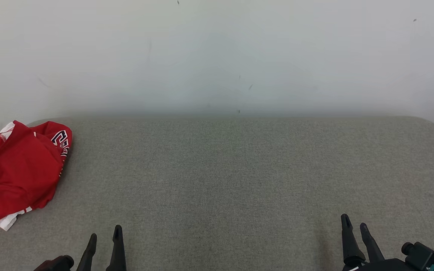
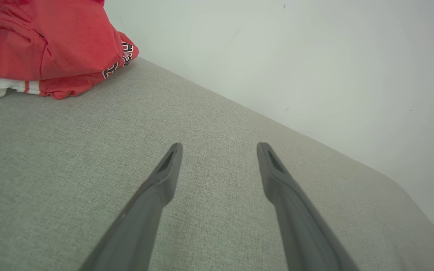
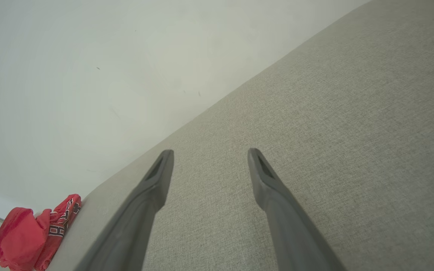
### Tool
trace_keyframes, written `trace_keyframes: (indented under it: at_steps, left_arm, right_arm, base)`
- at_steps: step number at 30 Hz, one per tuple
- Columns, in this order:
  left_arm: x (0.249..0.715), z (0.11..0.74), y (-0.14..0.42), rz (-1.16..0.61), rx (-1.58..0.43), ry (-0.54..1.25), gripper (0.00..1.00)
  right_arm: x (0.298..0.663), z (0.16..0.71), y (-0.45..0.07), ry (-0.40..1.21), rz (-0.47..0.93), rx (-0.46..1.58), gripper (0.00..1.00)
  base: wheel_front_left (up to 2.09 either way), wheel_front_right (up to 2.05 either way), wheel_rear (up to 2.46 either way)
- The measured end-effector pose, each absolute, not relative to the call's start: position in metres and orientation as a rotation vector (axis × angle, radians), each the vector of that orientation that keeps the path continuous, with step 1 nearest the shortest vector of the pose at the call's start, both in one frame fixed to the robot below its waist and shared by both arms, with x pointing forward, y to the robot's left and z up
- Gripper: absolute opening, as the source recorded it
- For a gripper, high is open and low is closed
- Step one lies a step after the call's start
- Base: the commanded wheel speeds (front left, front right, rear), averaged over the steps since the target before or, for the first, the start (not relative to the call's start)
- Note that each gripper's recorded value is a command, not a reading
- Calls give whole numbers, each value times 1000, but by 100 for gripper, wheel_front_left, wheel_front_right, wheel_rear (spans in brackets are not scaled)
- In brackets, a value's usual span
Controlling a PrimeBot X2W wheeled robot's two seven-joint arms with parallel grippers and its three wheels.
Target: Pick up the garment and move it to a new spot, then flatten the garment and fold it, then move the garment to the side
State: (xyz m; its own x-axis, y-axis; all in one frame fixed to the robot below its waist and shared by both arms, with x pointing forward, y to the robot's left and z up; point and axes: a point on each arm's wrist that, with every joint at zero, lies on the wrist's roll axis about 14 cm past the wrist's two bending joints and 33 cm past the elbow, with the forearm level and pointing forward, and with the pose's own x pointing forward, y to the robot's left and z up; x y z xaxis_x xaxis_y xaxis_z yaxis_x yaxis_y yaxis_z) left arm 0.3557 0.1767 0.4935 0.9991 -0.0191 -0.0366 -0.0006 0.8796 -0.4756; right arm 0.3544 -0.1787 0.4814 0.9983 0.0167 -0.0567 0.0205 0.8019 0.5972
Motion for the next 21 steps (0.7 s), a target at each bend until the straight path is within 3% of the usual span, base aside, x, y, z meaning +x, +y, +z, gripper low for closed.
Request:
trace_keyframes:
  at_steps: [21]
  left_arm:
    - [345, 495, 173, -42, -277, 5, 100]
  right_arm:
    - [346, 480, -172, 62, 36, 462, 100]
  base:
    - [0, 0, 0]
